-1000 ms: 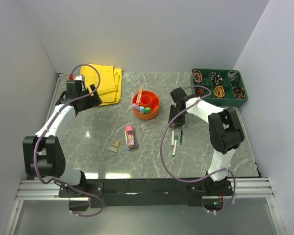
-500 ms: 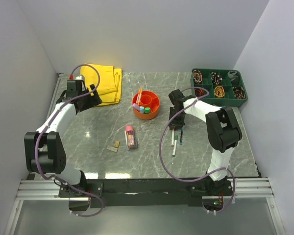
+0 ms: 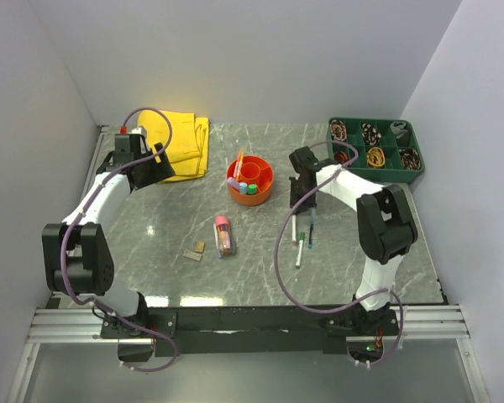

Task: Sort the stationery into containers
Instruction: Pick up the pen from the center of the board, then place the pen in the storage box.

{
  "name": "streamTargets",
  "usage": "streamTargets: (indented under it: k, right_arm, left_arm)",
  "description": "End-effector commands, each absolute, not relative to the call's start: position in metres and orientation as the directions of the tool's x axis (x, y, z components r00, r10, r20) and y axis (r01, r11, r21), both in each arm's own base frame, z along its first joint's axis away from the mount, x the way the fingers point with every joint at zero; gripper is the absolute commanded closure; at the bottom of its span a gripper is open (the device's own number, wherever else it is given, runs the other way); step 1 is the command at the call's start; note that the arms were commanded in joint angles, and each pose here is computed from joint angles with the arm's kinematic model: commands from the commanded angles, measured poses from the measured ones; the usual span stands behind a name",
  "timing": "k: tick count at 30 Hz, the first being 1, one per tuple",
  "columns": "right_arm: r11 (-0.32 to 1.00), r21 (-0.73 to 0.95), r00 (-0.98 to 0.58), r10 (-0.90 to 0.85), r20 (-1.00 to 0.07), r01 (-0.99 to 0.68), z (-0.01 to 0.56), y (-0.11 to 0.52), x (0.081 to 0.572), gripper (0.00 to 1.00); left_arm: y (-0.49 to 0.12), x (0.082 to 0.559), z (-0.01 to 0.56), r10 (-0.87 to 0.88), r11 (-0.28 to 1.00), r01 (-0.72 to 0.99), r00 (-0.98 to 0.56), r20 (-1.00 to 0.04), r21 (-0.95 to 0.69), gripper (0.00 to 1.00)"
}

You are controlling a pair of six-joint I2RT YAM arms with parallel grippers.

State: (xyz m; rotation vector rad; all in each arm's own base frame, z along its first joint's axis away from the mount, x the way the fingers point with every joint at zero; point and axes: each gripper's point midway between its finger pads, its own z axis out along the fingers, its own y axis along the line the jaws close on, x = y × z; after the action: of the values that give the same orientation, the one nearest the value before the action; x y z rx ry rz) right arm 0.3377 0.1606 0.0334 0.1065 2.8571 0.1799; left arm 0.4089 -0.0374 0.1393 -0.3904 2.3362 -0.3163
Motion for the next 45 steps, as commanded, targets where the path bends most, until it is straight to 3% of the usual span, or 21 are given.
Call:
streamTargets:
  k: [1, 4, 8, 11, 14, 35, 45]
  right_arm:
    - [0.96, 0.248, -0.815, 0.038, -0.578, -0.132, 0.152, 0.188, 0.389, 1.0]
    - [0.923, 0.271, -0.693, 0.007, -0.721, -0.273, 0.201, 0.201, 0.401, 1.0]
    - [0.857, 0.198, -0.346, 0.025, -0.938, -0.475, 0.261, 0.219, 0.416, 1.0]
    - [0.824, 0.078, -0.108, 0.021, -0.994, -0.562, 0.297, 0.229, 0.416, 1.0]
    - [0.813, 0.008, 0.01, 0.018, -1.0, -0.582, 0.307, 0.235, 0.42, 1.0]
    - [0.845, 0.092, -0.089, 0.053, -0.995, -0.527, 0.238, 0.257, 0.483, 1.0]
    - [0.85, 0.101, -0.115, 0.049, -0.992, -0.517, 0.234, 0.258, 0.484, 1.0]
  left_arm:
    - [-0.03, 0.424, 0.161, -0.305, 0.948, -0.14, -0.657, -0.689, -0.286, 0.17]
    - [-0.034, 0.427, 0.168, -0.281, 0.952, -0.096, -0.649, -0.707, -0.29, 0.18]
    - [-0.04, 0.428, 0.173, -0.263, 0.951, -0.053, -0.651, -0.712, -0.303, 0.18]
    - [-0.042, 0.427, 0.177, -0.253, 0.952, -0.034, -0.647, -0.719, -0.305, 0.19]
    - [-0.041, 0.427, 0.178, -0.248, 0.953, -0.03, -0.644, -0.723, -0.3, 0.19]
    - [-0.036, 0.416, 0.156, -0.205, 0.967, -0.03, -0.679, -0.705, -0.252, 0.19]
    - [-0.039, 0.419, 0.15, -0.218, 0.963, -0.035, -0.689, -0.691, -0.269, 0.18]
